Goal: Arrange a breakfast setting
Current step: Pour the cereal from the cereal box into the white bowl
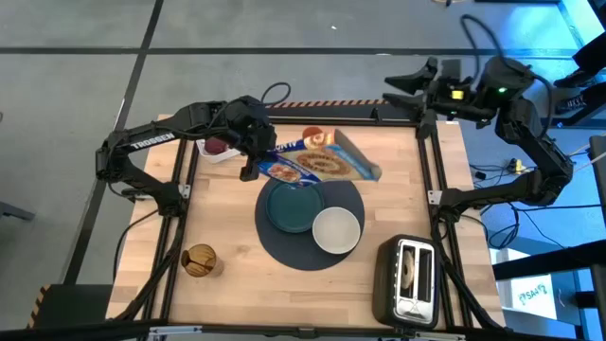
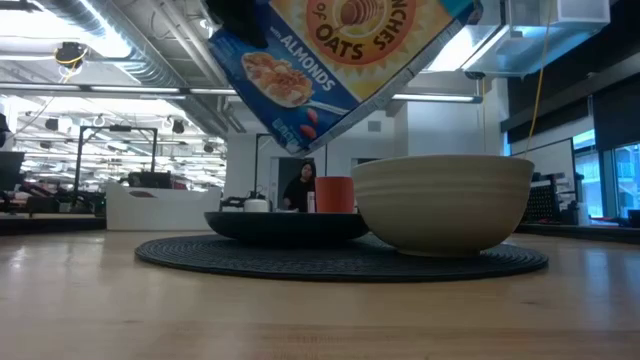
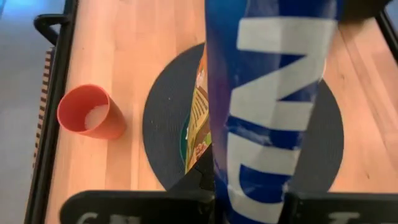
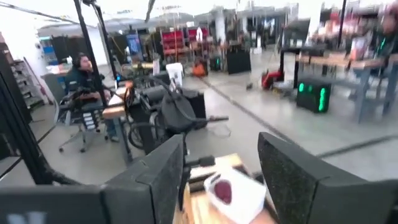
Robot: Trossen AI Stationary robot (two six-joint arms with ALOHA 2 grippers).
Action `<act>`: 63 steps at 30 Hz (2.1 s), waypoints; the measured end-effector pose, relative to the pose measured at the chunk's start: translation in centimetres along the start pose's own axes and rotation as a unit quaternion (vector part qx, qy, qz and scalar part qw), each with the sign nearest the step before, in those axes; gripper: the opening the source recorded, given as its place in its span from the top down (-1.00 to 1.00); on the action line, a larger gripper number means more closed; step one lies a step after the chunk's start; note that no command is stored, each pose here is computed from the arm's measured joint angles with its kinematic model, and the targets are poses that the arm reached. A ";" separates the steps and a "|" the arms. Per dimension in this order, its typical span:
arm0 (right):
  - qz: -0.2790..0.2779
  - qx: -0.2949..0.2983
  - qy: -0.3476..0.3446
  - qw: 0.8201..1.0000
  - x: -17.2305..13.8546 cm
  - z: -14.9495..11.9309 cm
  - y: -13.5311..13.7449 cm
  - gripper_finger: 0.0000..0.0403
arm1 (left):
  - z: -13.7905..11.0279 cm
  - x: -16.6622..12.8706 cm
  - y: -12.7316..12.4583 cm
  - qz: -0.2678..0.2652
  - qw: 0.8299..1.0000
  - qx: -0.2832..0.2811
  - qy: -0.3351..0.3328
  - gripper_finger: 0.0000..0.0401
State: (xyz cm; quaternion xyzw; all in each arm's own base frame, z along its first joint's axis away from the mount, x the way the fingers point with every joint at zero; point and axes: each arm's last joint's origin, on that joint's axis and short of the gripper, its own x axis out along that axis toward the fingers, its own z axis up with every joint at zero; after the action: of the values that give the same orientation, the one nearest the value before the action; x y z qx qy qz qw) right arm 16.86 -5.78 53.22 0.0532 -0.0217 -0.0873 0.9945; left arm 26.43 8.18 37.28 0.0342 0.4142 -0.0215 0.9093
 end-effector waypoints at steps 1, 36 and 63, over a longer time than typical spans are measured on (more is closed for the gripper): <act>0.001 0.005 0.005 1.000 0.3 -0.2 0.2 0.02 | -0.1 0.0 -0.1 -0.002 1.000 0.006 0.007 1.00; -0.094 -0.003 0.065 0.993 2.0 -2.5 5.0 0.06 | 0.4 0.5 -6.6 0.172 0.868 0.428 0.183 1.00; -0.094 -0.004 0.066 0.993 2.1 -2.6 5.0 0.06 | 1.3 2.4 -12.2 0.276 0.766 0.535 0.226 1.00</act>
State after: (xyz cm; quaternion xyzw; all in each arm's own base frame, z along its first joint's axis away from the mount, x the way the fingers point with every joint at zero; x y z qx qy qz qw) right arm 19.96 -0.99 51.28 0.0567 0.0496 -0.1769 0.9813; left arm 28.16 -4.12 35.83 0.6319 0.5019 0.0203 0.5903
